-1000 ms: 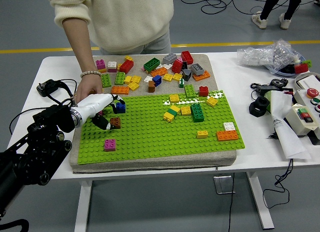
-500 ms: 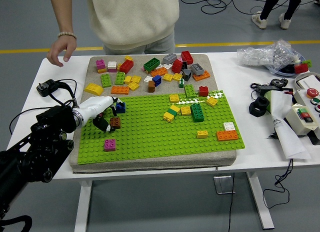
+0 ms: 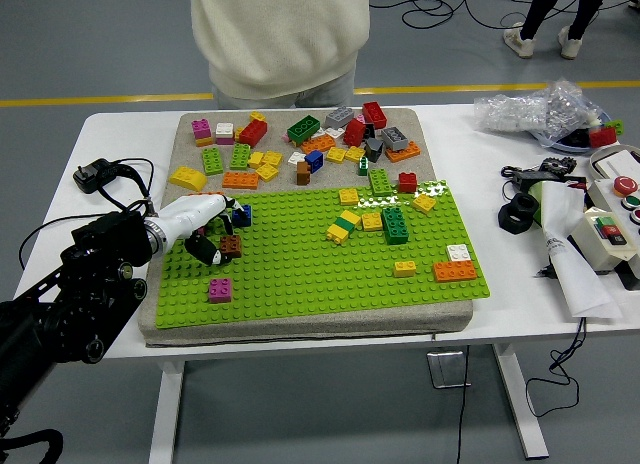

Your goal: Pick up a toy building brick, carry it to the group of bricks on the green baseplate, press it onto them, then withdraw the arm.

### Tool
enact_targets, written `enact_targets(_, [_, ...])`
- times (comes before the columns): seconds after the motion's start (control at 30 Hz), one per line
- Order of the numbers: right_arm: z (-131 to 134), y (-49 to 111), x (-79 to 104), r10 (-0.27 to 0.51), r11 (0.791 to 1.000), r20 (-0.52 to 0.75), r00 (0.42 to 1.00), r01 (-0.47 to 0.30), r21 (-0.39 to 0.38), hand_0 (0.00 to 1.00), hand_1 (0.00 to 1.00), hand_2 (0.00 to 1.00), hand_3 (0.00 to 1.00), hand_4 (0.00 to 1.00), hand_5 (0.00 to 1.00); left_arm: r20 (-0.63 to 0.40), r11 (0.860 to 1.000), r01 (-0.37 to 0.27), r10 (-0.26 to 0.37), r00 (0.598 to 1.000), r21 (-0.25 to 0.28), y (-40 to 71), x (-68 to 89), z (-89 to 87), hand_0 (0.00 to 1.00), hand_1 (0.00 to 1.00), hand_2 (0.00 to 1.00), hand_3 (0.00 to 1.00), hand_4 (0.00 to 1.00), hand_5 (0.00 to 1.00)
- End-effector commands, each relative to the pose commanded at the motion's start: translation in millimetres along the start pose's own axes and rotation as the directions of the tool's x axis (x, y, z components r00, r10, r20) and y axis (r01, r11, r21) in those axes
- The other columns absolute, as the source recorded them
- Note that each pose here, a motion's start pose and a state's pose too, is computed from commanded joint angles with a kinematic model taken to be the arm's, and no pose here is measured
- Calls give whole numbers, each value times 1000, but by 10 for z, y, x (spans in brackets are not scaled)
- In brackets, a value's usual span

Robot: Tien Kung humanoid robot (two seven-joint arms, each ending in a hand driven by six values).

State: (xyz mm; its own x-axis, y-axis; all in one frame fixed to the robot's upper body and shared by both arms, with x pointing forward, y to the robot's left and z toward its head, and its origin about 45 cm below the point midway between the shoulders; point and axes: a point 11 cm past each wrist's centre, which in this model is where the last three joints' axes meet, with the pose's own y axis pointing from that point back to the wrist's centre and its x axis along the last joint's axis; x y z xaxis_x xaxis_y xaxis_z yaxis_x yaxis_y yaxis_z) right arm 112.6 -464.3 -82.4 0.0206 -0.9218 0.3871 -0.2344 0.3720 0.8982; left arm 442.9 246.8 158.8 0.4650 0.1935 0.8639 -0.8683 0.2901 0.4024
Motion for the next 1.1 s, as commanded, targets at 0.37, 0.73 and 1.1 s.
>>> enact_targets(0.37, [4, 0, 2, 0, 1000, 0, 1000, 0, -1, 761, 676, 718, 737, 998, 683, -14, 1000, -1, 1, 1000, -6, 17, 27, 18, 637, 592, 501, 527, 637, 2])
enact_targets(0.73, [25, 0, 1, 0, 1000, 2, 1000, 0, -4, 761, 676, 718, 737, 998, 683, -2, 1000, -23, 23, 1000, -13, 87, 109, 33, 605, 560, 500, 521, 606, 2])
enact_targets(1.1, [40, 0, 3, 1, 1000, 7, 1000, -1, -6, 761, 676, 718, 737, 998, 683, 28, 997, -54, 55, 998, -51, 262, 183, 130, 602, 555, 504, 525, 621, 2])
